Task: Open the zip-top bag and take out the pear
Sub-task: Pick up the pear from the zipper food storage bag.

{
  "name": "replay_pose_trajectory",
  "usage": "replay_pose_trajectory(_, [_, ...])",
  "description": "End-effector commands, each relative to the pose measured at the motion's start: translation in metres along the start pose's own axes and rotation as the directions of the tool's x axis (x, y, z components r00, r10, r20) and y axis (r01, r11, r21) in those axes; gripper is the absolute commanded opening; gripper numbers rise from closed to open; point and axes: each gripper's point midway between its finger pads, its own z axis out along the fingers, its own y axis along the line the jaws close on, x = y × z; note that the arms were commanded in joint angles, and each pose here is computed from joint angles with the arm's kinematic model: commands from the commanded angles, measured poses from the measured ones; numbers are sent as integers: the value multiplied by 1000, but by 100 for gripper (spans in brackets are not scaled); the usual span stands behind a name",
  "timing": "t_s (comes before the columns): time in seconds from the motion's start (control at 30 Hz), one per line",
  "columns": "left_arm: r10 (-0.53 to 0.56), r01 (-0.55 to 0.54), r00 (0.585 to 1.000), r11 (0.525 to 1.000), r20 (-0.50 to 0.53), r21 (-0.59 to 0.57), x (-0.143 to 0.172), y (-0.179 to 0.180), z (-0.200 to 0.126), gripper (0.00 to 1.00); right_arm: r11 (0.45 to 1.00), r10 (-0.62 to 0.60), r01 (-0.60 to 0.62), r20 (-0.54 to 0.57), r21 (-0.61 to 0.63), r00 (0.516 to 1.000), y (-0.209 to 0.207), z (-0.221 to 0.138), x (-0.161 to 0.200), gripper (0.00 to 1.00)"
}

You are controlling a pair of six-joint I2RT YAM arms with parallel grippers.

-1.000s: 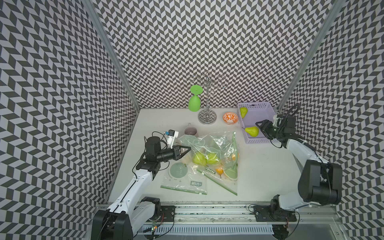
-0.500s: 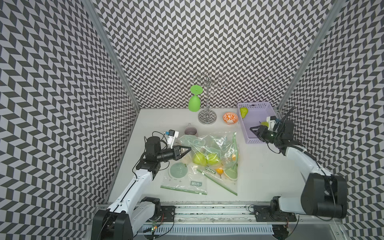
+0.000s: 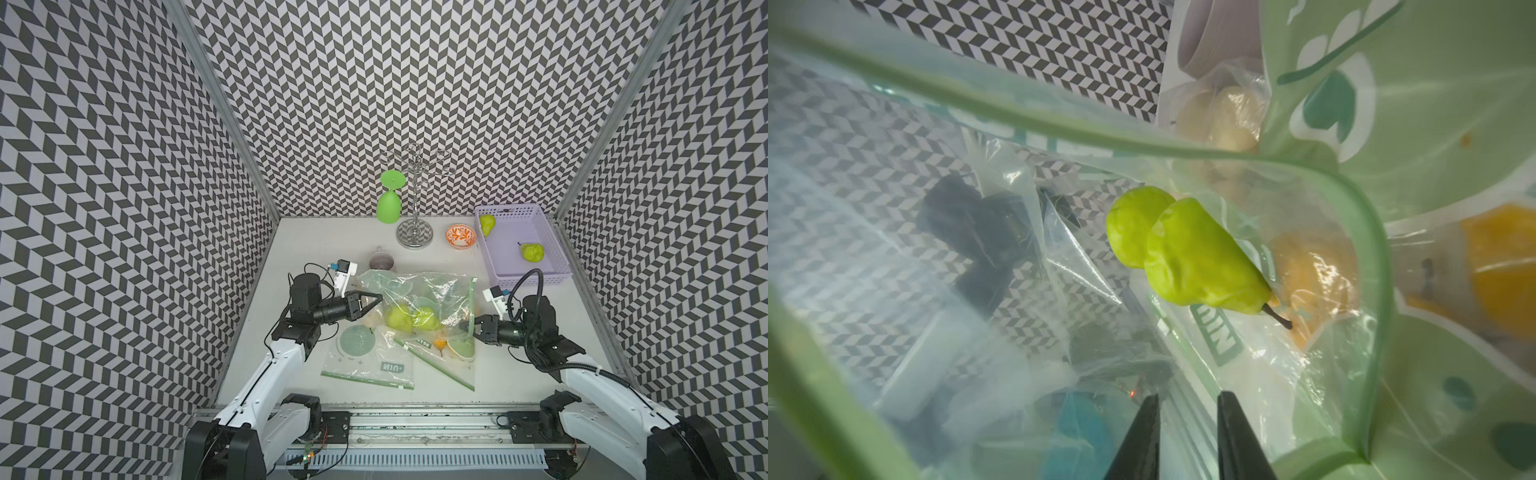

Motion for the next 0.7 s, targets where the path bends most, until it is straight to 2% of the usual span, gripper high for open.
replay_pose_trajectory(0.0, [29,-29,1000,999,9,18,0,-8,-2,0,990,-84,86,17,-113,996,34,8,-2,29])
replay_pose_trajectory(0.17, [26,-26,1000,999,4,20,4,-10,-1,0,992,-97,95,-24,-85,995,29,24,5,48])
replay_pose_trajectory(0.3, [19,-19,1000,1000,-1,22,9,-9,0,0,992,-108,104,-62,-67,992,23,38,5,53])
replay_pose_trajectory(0.5, [15,-15,1000,1000,0,22,12,-9,0,0,995,-102,103,-112,4,988,2,50,10,72])
replay_pose_trajectory(0.67, [11,-11,1000,1000,-4,22,14,-7,1,0,985,-160,169,-153,44,975,-4,60,12,85])
